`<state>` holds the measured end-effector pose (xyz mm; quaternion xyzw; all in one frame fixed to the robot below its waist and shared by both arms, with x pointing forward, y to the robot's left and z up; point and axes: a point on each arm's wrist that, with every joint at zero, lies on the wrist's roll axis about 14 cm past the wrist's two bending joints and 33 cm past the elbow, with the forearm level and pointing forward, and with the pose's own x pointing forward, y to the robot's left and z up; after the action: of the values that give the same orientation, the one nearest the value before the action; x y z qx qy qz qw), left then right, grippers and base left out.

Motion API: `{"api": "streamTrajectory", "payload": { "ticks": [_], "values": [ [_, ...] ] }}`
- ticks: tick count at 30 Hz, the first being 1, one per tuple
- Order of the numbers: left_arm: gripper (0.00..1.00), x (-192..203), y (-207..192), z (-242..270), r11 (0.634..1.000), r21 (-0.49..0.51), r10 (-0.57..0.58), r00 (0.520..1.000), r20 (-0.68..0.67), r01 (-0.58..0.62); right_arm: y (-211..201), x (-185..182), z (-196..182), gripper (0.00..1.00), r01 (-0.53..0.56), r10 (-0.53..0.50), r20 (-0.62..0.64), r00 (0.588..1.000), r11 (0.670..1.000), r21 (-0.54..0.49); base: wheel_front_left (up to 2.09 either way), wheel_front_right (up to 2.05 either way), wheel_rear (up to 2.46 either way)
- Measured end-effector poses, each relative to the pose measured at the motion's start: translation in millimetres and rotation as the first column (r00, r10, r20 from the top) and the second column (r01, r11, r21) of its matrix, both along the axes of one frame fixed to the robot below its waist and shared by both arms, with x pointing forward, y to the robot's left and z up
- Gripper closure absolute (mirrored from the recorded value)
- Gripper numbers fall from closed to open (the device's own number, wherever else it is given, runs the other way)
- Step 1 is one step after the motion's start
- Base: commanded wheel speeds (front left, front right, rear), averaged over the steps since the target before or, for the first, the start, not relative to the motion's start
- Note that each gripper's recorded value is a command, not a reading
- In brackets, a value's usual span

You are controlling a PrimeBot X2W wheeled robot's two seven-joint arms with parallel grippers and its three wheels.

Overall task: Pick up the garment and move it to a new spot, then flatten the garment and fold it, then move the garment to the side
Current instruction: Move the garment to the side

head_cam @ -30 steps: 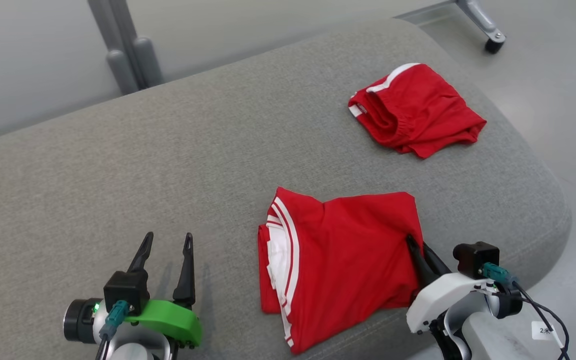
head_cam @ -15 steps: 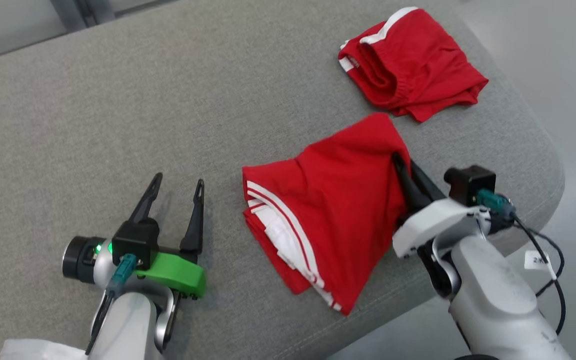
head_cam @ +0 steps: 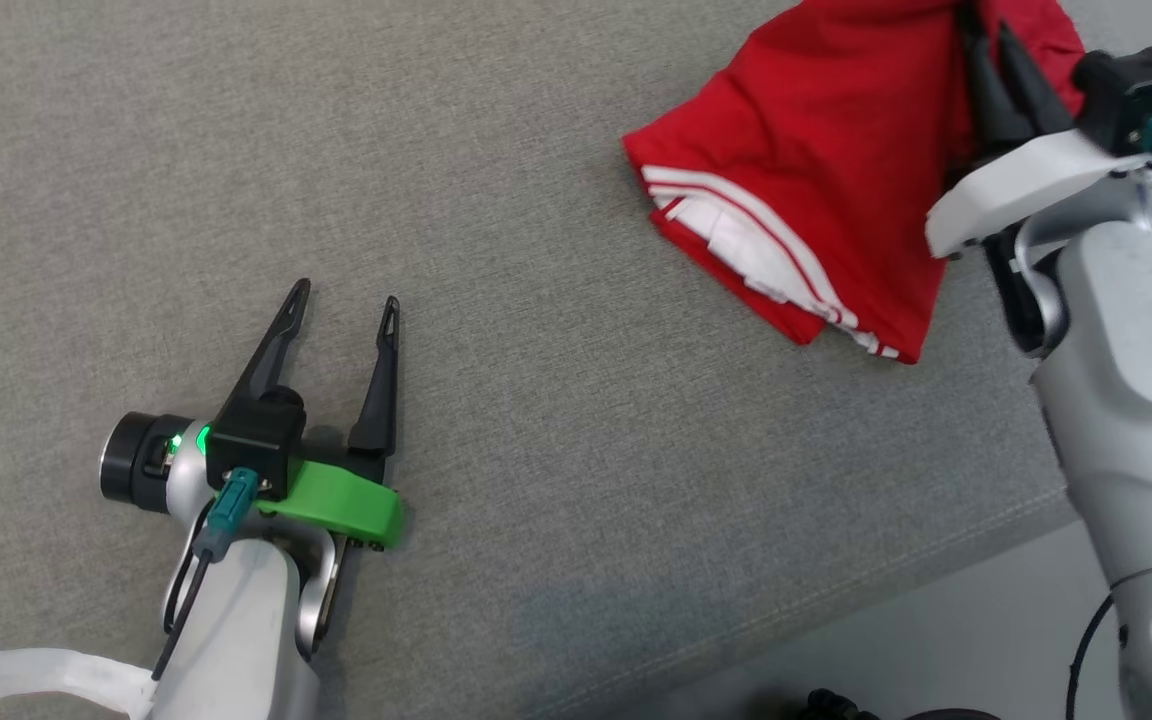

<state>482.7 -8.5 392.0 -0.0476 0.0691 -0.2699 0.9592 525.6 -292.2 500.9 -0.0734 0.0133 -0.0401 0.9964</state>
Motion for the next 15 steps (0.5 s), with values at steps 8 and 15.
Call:
{"api": "streamTrajectory", "payload": {
  "ticks": [8, 15],
  "values": [
    [0.0, 0.9, 18.0, -7.0, 0.999, 0.022, 0.037, 0.999, -0.01, -0.037, -76.8, -1.9, 2.7, 1.0, 0.143, -0.149, -0.042, 0.988, 0.982, -0.123, 0.0, 0.0, 0.0],
    [0.0, 0.5, 32.0, -9.1, 0.997, 0.045, 0.066, 0.998, -0.012, -0.065, -110.4, -4.8, 0.8, 0.0, 0.217, -0.234, -0.073, 0.97, 0.959, -0.184, 0.0, 0.0, 0.0]
  ]
}}
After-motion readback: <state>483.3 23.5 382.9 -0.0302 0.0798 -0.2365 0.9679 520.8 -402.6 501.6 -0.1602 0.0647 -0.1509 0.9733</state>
